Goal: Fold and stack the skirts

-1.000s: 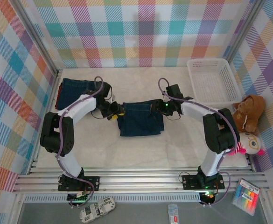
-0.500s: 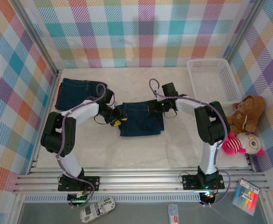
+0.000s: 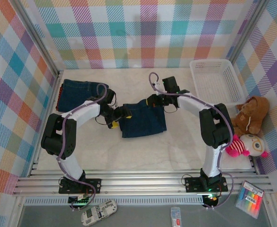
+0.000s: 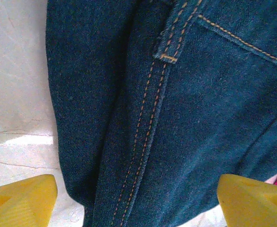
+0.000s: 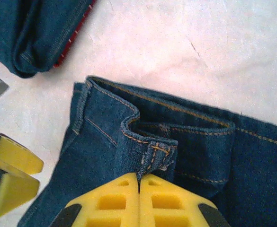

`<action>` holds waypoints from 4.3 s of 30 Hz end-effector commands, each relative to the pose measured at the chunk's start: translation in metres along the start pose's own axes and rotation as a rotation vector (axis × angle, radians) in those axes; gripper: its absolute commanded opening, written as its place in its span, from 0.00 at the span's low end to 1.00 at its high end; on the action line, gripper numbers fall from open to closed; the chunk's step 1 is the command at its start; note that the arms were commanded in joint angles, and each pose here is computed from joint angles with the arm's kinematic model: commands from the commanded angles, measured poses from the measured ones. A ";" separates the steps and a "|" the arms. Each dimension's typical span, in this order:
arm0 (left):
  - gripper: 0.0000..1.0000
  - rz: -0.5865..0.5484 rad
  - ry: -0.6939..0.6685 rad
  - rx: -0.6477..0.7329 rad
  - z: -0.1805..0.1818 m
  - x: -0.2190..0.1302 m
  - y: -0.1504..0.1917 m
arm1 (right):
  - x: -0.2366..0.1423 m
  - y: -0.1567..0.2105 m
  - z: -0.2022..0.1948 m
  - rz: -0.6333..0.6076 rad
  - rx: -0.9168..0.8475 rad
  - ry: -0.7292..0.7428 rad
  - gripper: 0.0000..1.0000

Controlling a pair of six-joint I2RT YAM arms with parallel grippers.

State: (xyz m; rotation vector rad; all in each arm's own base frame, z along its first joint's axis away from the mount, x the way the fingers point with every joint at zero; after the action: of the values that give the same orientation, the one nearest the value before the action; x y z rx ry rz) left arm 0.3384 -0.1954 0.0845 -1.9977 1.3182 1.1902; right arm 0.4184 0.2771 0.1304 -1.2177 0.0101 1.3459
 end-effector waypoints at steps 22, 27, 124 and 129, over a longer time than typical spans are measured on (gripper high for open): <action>0.15 0.022 -0.263 -0.076 0.074 0.051 0.001 | 0.058 -0.018 -0.036 0.056 0.018 0.029 0.05; 0.23 0.016 -0.260 -0.066 0.067 0.041 0.001 | 0.043 -0.025 -0.036 0.043 0.045 0.092 0.15; 0.99 -0.115 -0.102 -0.145 0.037 -0.009 0.010 | 0.028 0.101 0.019 0.130 0.555 -0.027 0.99; 0.90 -0.123 -0.142 -0.117 0.054 -0.009 -0.002 | 0.014 0.085 0.022 0.103 0.496 0.010 0.99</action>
State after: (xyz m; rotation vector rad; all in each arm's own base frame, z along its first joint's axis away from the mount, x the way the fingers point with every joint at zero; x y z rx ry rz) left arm 0.3145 -0.1623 0.0589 -2.0667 1.0769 1.3835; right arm 0.3515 0.2882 0.0732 -0.7546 0.3621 1.3334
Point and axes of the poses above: each hand's point on the last joint's axis, 136 mm out from that joint toward the fingers, its own x axis out along the fingers, its own z axis along the line the jaws close on, y = z × x, the point moved 1 cm from there along -x, back along the fingers, and after that the axes turned 8 degrees about -x, right-handed, at the moved point
